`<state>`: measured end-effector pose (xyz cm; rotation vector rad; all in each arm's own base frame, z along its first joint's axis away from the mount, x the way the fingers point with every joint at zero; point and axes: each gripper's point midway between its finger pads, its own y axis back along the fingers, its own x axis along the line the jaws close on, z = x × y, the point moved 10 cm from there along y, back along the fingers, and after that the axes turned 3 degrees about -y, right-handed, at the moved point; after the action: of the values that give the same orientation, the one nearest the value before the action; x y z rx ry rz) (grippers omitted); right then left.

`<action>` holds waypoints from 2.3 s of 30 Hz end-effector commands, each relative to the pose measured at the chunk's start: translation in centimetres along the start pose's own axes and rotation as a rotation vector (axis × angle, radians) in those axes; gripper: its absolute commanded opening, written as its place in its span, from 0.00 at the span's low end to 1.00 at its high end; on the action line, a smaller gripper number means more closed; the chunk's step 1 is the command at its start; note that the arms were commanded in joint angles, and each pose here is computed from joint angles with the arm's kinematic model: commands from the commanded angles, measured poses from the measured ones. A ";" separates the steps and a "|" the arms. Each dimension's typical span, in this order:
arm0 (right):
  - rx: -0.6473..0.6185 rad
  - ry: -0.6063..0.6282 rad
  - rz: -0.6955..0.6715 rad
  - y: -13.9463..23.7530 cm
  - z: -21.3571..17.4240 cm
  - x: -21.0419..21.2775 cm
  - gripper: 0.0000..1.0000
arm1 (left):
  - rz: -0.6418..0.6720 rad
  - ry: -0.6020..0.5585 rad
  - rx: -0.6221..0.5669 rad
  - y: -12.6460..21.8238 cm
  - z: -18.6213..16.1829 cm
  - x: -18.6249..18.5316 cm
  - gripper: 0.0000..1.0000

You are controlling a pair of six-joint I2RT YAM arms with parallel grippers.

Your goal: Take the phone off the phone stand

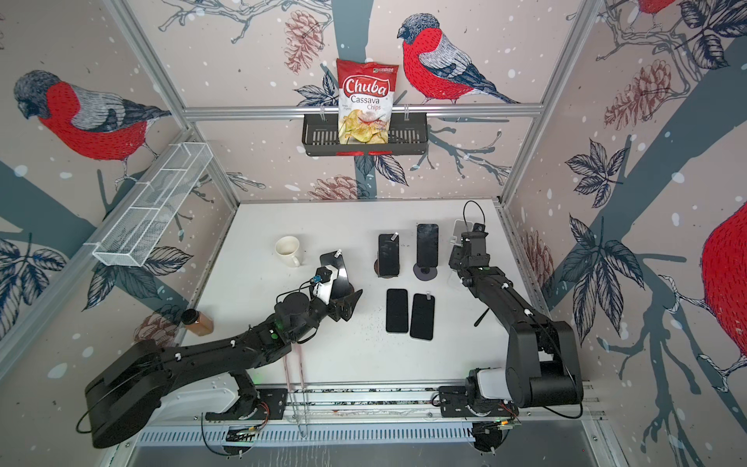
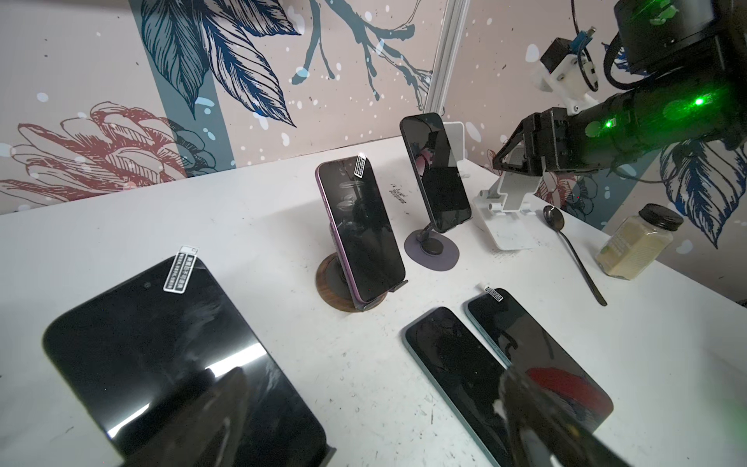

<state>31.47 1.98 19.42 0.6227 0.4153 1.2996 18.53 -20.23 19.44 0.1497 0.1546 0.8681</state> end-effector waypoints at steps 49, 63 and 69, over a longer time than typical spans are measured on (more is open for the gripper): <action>-0.047 -0.062 0.007 2.6 0.7 -0.8 0.97 | 0.038 0.040 -0.005 -0.5 1.0 0.3 0.96; -0.215 0.018 0.049 8.8 4.4 2.7 0.99 | 0.093 0.079 0.014 -0.5 1.6 0.7 0.96; -0.254 0.067 0.153 10.9 4.0 5.7 0.99 | 0.134 0.105 0.029 -0.6 1.6 0.9 0.96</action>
<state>27.26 7.46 29.07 0.4385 0.2676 1.4763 19.60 -20.13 20.49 0.1536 0.2420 0.9699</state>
